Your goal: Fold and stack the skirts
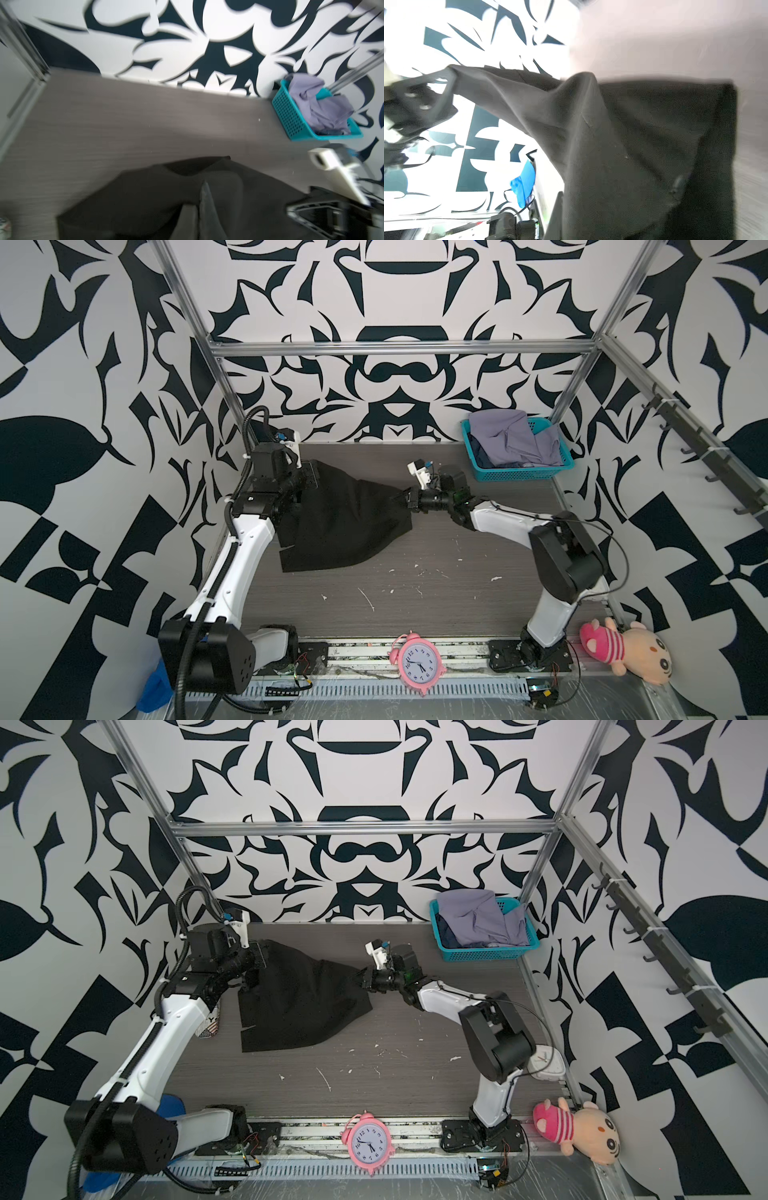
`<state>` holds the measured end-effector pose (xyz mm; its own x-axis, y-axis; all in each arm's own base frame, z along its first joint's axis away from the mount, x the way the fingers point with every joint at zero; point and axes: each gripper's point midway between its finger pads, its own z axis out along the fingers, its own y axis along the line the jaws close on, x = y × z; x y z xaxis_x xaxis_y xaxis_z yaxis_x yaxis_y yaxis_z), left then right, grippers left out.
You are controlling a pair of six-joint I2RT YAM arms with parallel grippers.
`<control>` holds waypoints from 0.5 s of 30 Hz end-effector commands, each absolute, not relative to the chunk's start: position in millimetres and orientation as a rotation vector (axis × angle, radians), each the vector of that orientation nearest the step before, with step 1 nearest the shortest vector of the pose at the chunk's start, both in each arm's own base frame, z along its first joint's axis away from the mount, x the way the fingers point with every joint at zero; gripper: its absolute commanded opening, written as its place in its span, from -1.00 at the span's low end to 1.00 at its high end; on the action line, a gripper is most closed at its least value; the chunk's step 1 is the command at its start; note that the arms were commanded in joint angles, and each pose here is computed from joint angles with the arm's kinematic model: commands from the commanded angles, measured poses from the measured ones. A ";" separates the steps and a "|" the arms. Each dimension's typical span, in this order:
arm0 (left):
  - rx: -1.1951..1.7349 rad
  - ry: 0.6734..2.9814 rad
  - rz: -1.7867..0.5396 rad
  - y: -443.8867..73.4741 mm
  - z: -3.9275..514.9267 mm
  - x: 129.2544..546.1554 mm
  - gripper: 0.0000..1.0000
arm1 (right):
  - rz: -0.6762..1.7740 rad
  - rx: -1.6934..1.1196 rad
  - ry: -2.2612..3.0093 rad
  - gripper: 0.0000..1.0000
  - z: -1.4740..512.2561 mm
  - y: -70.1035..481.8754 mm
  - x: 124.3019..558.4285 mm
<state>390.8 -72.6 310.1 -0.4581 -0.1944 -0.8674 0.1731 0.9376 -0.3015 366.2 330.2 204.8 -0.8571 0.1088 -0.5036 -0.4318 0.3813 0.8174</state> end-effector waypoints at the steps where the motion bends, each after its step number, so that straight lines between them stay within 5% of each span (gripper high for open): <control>1: -0.062 1.899 -0.376 -59.7 335.6 384.6 -1.00 | 1.324 -0.420 2.020 -1.00 261.7 310.5 358.0; 15: -0.008 1.720 -0.400 -61.0 387.9 349.5 -1.00 | 0.962 -0.596 1.671 -1.00 369.3 233.0 285.4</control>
<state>358.8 -59.3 368.2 -0.2585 -0.2175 -0.9412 0.1796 0.9465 -0.2680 296.5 246.0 348.9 -0.4327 0.0951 -0.8965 -0.7514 0.5115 0.4169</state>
